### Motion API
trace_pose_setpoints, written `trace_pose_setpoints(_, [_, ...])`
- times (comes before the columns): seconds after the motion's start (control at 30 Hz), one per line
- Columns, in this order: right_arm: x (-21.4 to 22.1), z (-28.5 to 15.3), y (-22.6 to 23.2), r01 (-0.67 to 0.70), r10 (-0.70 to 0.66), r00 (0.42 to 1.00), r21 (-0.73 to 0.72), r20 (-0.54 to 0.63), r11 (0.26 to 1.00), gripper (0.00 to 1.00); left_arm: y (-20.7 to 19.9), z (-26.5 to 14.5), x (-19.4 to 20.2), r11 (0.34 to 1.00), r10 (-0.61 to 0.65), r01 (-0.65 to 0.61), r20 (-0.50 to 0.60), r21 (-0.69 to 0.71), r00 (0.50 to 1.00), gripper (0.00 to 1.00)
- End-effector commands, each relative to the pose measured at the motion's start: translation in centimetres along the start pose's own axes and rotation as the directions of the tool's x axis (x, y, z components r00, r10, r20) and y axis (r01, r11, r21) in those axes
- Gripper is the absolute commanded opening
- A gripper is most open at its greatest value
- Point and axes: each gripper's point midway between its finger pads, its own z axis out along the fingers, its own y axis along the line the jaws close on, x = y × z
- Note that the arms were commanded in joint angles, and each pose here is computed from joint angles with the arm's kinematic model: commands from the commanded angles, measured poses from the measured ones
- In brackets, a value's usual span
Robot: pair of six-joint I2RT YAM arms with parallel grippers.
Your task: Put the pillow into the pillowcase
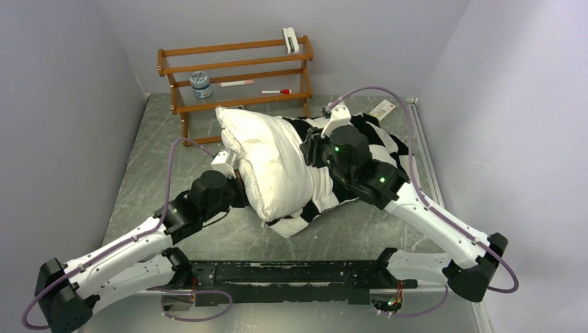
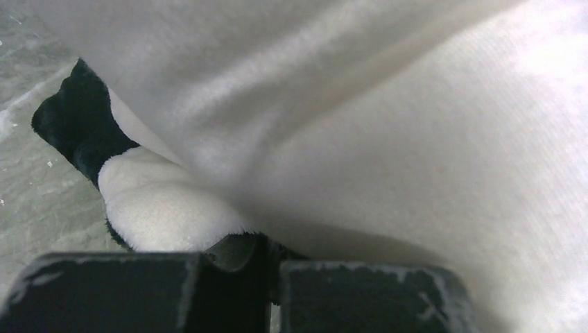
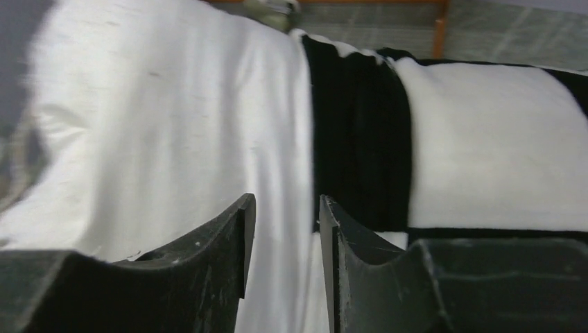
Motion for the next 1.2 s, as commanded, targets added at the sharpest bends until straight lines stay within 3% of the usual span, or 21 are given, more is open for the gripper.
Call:
trace_pose_setpoints(0.0, [1.1,1.1,-2.9,0.159,-0.151,0.987,0.148,-0.060,0.976,0.42,-2.5,-0.6,-3.7,0.997,0.006,-0.015,0.118,0.076,0.993,0.05])
trace_pose_setpoints(0.17, [1.3,2.9,-4.0,0.234,-0.221,0.972,0.217,-0.083,0.948,0.44,-2.5,-0.4,-3.4,0.997,0.002,-0.010,0.108,0.076,0.994,0.05])
trace_pose_setpoints(0.47, [4.5,6.6,-4.3,0.329,-0.295,0.940,0.227,-0.169,0.917,0.34,-2.1,-0.1,-3.0,0.998,-0.007,0.000,0.103,0.066,0.995,0.05])
trace_pose_setpoints(0.5, [4.6,6.9,-3.7,0.325,-0.295,0.941,0.200,-0.164,0.924,0.28,-2.0,0.0,-2.9,0.998,-0.006,0.000,0.099,0.065,0.995,0.05])
trace_pose_setpoints(0.57, [4.3,7.4,-2.1,0.299,-0.281,0.949,0.126,-0.141,0.946,0.03,-2.0,0.3,-2.9,0.998,-0.003,-0.003,0.102,0.061,0.995,0.05])
trace_pose_setpoints(0.6, [3.8,7.4,-1.0,0.273,-0.263,0.957,0.080,-0.121,0.959,0.00,-1.9,0.4,-2.9,0.998,0.000,-0.006,0.102,0.058,0.995,0.05])
trace_pose_setpoints(0.73, [0.7,5.5,5.5,0.083,-0.093,0.995,-0.205,-0.038,0.975,0.00,-1.9,1.6,-2.6,0.999,-0.004,0.000,0.090,0.046,0.996,0.05])
trace_pose_setpoints(0.87, [-2.6,2.1,10.8,-0.097,0.117,0.993,-0.477,0.013,0.874,0.00,-1.8,2.8,-2.1,0.999,0.005,-0.007,0.063,0.032,0.998,0.05])
trace_pose_setpoints(1.17, [-3.3,-1.9,14.0,-0.264,0.320,0.946,-0.684,-0.046,0.680,0.00,-1.9,5.0,-1.5,0.999,0.007,-0.009,0.052,0.032,0.999,0.05])
